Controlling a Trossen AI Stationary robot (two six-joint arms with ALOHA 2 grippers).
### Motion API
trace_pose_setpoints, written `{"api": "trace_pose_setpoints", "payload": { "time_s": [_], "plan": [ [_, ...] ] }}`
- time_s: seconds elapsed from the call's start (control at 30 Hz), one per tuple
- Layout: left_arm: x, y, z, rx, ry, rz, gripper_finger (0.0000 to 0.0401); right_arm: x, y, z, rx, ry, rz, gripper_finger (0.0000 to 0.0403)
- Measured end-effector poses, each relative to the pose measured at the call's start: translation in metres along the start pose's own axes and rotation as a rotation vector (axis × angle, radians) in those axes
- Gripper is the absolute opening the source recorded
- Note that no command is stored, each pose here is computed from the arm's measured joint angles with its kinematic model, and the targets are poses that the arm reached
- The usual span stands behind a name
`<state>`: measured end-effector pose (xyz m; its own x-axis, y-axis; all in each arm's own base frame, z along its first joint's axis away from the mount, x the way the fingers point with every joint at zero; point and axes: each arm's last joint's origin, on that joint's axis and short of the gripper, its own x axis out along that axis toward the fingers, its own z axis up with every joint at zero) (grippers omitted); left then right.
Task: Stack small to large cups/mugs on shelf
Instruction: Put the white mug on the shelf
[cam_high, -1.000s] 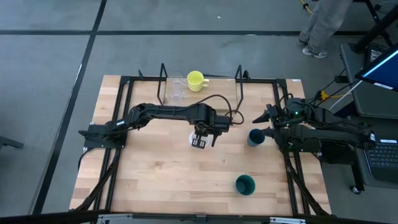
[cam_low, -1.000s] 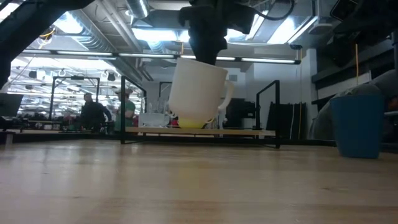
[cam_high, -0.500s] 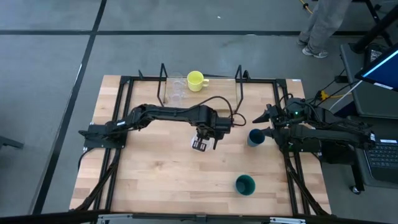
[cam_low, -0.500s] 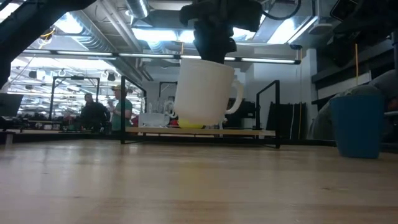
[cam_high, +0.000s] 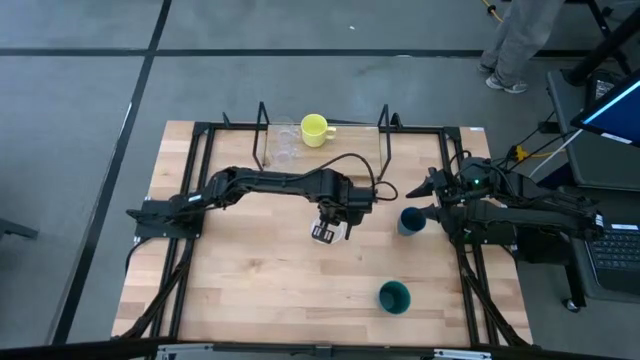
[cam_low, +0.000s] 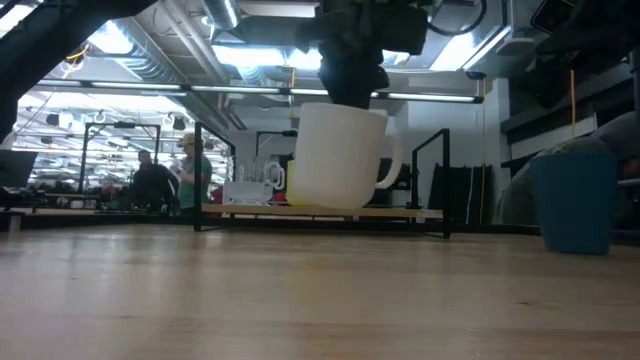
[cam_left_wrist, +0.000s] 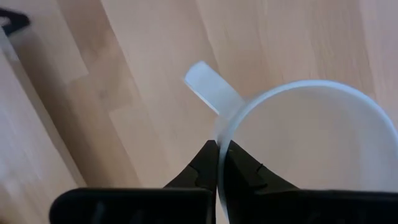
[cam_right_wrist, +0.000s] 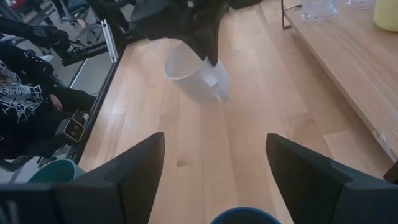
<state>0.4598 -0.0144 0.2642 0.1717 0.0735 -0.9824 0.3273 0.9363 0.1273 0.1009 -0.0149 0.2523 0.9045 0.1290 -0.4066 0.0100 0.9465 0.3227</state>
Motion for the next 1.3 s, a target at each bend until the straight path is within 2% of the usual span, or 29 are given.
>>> {"api": "trace_pose_setpoints", "payload": {
  "time_s": [0.17,0.37,0.63,0.8,1.0,1.3],
  "plan": [
    [0.019,-0.001,0.002,0.039,-0.002,-0.006,0.0003,0.0,0.0,0.0,0.0,0.0,0.0,0.0282],
    [0.039,-0.007,0.0,0.092,0.001,-0.068,0.0002,0.0,0.0,0.0,0.003,0.0,0.0,0.0282],
    [0.039,-0.01,0.004,0.094,-0.03,-0.045,0.0012,0.0,0.0,0.0,0.002,0.0,0.0,0.0282],
    [0.039,-0.012,0.005,0.038,-0.01,0.025,0.0033,0.0,0.0,0.0,0.003,0.0,0.0,0.0282],
    [0.039,-0.013,0.005,0.034,-0.006,0.029,0.006,0.0,0.0,0.0,0.003,0.0,0.0,0.0282],
    [0.032,-0.012,0.005,-0.019,-0.006,0.058,0.013,0.0,0.0,0.0,0.003,0.0,0.0,0.0282]
  ]
}}
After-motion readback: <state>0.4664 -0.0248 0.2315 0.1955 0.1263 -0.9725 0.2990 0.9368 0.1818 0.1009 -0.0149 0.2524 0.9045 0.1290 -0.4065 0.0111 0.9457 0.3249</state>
